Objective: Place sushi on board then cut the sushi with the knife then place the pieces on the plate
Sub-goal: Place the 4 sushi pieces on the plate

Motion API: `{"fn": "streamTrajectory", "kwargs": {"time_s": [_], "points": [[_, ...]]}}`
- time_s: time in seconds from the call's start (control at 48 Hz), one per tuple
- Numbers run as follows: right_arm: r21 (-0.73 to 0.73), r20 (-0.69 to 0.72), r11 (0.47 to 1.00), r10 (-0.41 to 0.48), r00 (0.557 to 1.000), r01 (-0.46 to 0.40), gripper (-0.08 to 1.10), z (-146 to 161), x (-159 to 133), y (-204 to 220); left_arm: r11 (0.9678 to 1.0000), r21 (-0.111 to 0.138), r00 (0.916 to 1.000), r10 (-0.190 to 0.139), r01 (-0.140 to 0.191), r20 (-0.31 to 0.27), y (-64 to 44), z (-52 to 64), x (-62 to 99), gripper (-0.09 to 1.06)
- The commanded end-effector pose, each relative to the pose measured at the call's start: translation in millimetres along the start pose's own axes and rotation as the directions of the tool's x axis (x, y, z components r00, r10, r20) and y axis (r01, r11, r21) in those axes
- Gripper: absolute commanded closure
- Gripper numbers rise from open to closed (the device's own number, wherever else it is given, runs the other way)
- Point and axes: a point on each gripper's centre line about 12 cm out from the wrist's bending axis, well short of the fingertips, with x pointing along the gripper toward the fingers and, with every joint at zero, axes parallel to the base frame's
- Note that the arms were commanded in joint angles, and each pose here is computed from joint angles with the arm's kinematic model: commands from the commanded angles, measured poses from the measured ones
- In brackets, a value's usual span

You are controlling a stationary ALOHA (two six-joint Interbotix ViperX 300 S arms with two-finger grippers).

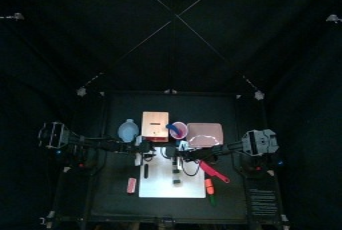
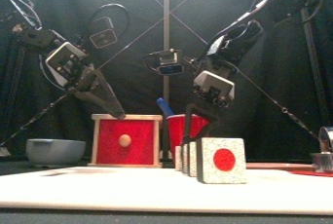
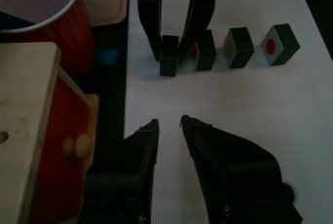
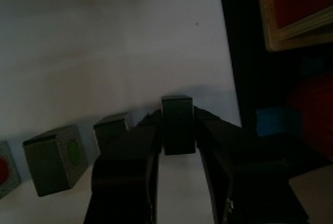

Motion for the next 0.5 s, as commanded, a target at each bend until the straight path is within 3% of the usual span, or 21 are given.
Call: {"fn": "streamTrajectory", "kwargs": {"time_s": [0.021,0.271,0.5], "points": [[0.049,0.063,0.998,-0.028,0.998,0.025,0.48,15.0,-43.2,-18.8,1.0,-0.005,0.9995,0.006,-0.006,0.03,2.0,8.4,-2.1,0.28],[0.178,0.021,0.975,-0.138,0.99,0.132,0.48,-7.1,-95.7,-70.4,1.0,-0.004,0.9996,0.006,-0.006,0.029,1.9,7.8,-2.2,0.28],[0.354,-0.041,0.921,-0.16,0.986,0.164,0.47,-37.3,-86.5,-114.1,1.0,-0.004,0.9996,0.006,-0.006,0.027,1.9,7.4,-1.9,0.28]]}}
